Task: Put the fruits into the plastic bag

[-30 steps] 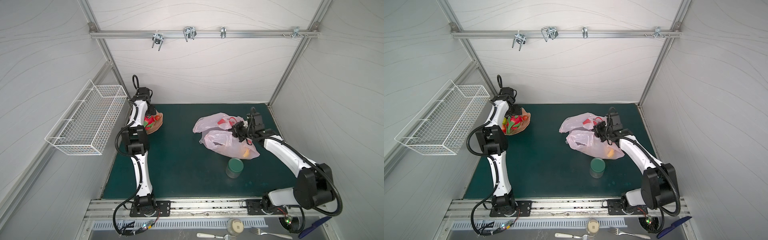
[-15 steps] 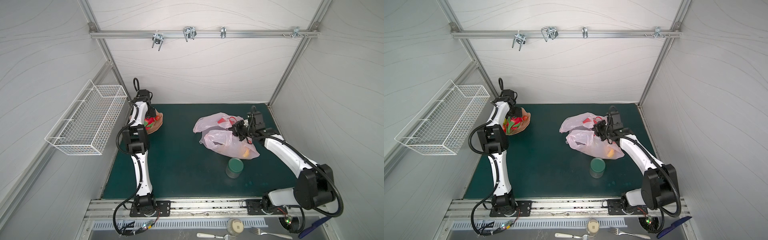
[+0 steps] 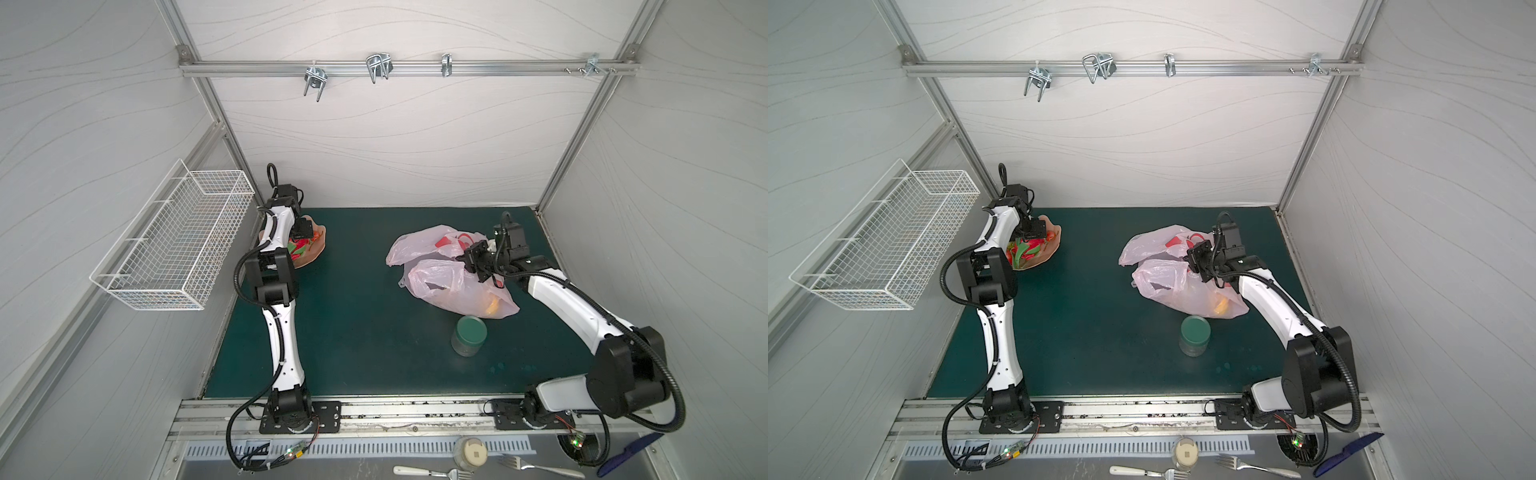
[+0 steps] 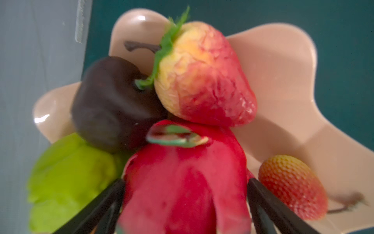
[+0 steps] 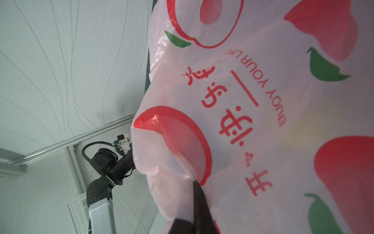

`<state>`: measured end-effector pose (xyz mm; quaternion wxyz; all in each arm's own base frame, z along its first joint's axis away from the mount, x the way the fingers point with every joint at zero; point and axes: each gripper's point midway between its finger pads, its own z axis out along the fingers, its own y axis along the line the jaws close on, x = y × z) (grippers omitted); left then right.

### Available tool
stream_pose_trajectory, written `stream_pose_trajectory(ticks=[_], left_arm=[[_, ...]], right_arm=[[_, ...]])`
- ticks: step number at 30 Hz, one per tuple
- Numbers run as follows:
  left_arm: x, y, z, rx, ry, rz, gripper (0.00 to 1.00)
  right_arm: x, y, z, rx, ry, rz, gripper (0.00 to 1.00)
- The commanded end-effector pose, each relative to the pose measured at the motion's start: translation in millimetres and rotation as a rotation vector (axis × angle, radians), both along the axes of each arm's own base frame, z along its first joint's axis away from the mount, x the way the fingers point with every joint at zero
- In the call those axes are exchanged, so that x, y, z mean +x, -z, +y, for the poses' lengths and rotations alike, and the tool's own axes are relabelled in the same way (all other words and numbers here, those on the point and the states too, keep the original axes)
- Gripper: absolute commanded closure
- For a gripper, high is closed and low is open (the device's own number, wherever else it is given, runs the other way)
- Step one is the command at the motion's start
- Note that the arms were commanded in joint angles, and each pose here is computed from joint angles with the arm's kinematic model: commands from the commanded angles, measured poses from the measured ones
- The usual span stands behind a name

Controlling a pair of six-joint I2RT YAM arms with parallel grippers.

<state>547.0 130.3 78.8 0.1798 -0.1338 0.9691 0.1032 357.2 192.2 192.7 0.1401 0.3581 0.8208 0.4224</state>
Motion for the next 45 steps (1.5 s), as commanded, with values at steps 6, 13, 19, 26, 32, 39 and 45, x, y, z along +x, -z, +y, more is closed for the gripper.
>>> stream_pose_trajectory(ticks=[6, 13, 19, 26, 32, 39, 45], left_arm=[[0.7, 20.5, 4.5, -0.04, -0.018, 0.025, 0.04], [-1.2, 25.0, -1.2, -0.093, -0.013, 0.03, 0.03], [-5.6, 21.9, -5.3, -0.109, -0.009, 0.031, 0.02], [-8.6, 24.5, -6.7, -0.114, -0.005, 0.047, 0.06], [-9.2, 23.1, -10.5, -0.132, 0.009, 0.049, 0.19], [-5.2, -2.6, -9.4, -0.121, 0.013, -0.001, 0.29], [-1.3, -34.9, -8.6, -0.103, 0.022, -0.063, 0.37]], right_arm=[[13.1, -8.9, 6.3, 0.014, -0.005, -0.024, 1.0], [14.0, -7.1, 7.1, 0.015, -0.006, -0.022, 1.0], [14.1, -8.7, 6.8, 0.016, -0.004, -0.027, 1.0], [12.0, -9.9, 5.7, 0.015, -0.004, -0.033, 1.0], [9.0, -10.2, 4.2, 0.016, 0.002, -0.033, 1.0], [9.0, -13.0, 3.9, 0.016, 0.004, -0.04, 1.0], [9.7, -12.8, 4.0, 0.02, 0.007, -0.04, 1.0]])
